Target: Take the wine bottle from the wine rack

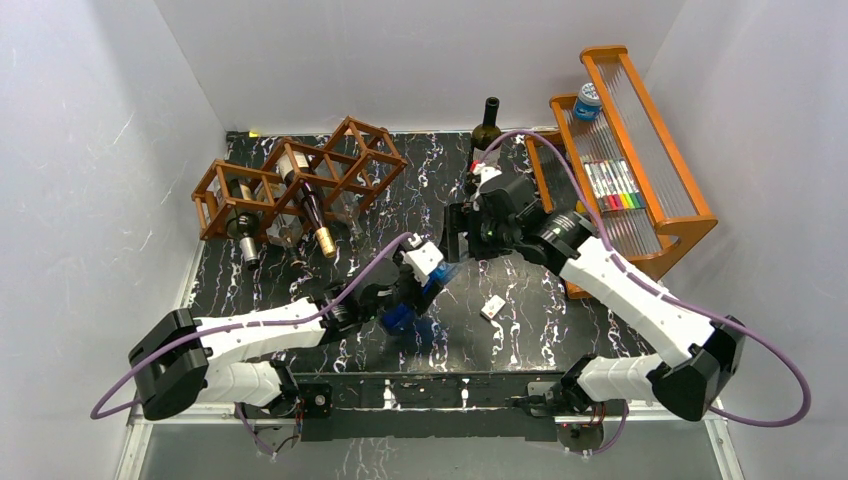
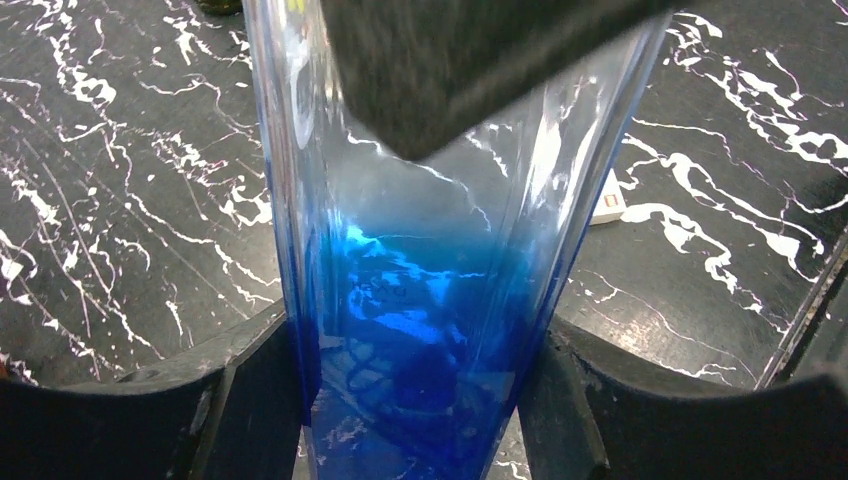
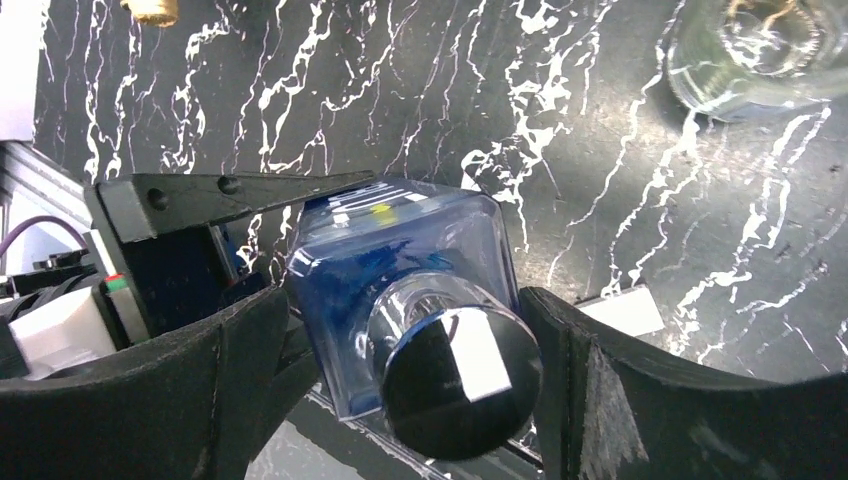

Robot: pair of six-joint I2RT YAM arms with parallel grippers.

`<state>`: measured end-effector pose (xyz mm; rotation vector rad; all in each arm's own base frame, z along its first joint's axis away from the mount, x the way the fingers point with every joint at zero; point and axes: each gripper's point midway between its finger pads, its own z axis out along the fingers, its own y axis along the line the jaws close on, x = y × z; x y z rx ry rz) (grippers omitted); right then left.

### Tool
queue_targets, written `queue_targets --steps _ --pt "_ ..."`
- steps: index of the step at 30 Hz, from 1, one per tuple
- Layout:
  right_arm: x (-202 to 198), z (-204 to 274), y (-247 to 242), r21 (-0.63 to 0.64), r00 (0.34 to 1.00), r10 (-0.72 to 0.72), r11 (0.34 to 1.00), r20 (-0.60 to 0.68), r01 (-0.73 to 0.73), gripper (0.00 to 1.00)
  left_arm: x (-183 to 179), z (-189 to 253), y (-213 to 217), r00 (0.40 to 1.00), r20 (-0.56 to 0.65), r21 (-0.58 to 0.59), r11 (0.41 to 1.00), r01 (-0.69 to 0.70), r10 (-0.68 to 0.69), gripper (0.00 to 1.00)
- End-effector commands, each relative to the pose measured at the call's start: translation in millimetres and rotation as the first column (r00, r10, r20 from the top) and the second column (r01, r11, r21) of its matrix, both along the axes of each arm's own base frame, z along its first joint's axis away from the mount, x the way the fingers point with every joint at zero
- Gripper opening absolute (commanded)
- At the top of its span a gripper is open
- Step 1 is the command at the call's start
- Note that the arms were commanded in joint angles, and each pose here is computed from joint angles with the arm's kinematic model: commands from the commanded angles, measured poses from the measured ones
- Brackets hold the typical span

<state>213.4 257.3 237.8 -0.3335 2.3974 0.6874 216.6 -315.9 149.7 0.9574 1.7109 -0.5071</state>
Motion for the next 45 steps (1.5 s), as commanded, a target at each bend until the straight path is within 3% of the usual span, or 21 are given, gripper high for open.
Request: queue_targets --steps 1,8,14,16,19,20,24,25,28,30,37,45 --pt "5.7 20.5 38.7 0.142 0.994 0.1 0.984 0.048 -0.106 0.92 11.2 84.1 -10.9 0.993 0.1 -0.242 0.97 -0.031 0.057 0.0" --pt "6.4 21.5 59.1 0.254 0.991 0.127 0.958 0.047 -0.135 0.86 5.0 100.9 -12.0 0.996 0.081 -0.314 0.949 -0.019 0.046 0.0" --pt "18.9 17.4 67.5 0.243 0.992 0.12 0.962 0.045 -0.127 0.85 1.5 107.3 -5.5 0.994 0.104 -0.303 0.953 -0.006 0.039 0.0" --pt "20.0 16.2 67.3 0.222 0.989 0.135 0.964 0.056 -0.145 0.76 1.2 107.9 -4.7 0.994 0.102 -0.293 0.956 -0.005 0.037 0.0" --pt "21.7 17.7 64.1 0.201 0.987 0.139 0.968 0.08 -0.152 0.45 -0.3 108.0 -5.7 0.995 0.097 -0.285 0.958 0.002 0.026 0.0" --pt "22.8 19.0 61.8 0.196 0.987 0.131 0.97 0.092 -0.147 0.38 0.2 106.5 -5.8 0.995 0.093 -0.281 0.96 -0.001 0.028 0.05" --pt "32.8 24.5 43.6 0.141 0.986 0.06 0.987 0.156 -0.082 0.05 1.6 102.2 -4.6 0.997 0.062 -0.28 0.96 -0.028 0.047 0.57" --pt "35.6 27.9 38.0 0.13 0.983 0.038 0.99 0.177 -0.061 0.0 1.9 101.2 -4.0 0.997 0.054 -0.276 0.96 -0.037 0.054 0.65" --pt "43.3 40.2 19.9 0.109 0.966 -0.03 0.994 0.256 0.002 0.0 3.1 98.6 -2.7 0.997 0.031 -0.266 0.962 -0.057 0.068 0.88" --pt "49.8 48.4 5.1 0.103 0.945 -0.093 0.993 0.312 0.064 0.0 2.6 98.2 -2.5 0.997 0.023 -0.259 0.964 -0.059 0.067 0.97" --pt "70.0 69.5 -48.1 0.04 0.838 -0.258 0.961 0.481 0.273 0.0 2.5 94.2 1.8 0.996 -0.016 -0.216 0.972 -0.088 0.086 0.98" --pt "76.5 65.5 -96.6 -0.059 0.748 -0.347 0.888 0.566 0.457 0.0 13.8 85.6 20.1 0.976 -0.108 -0.192 0.959 -0.207 0.189 0.98"
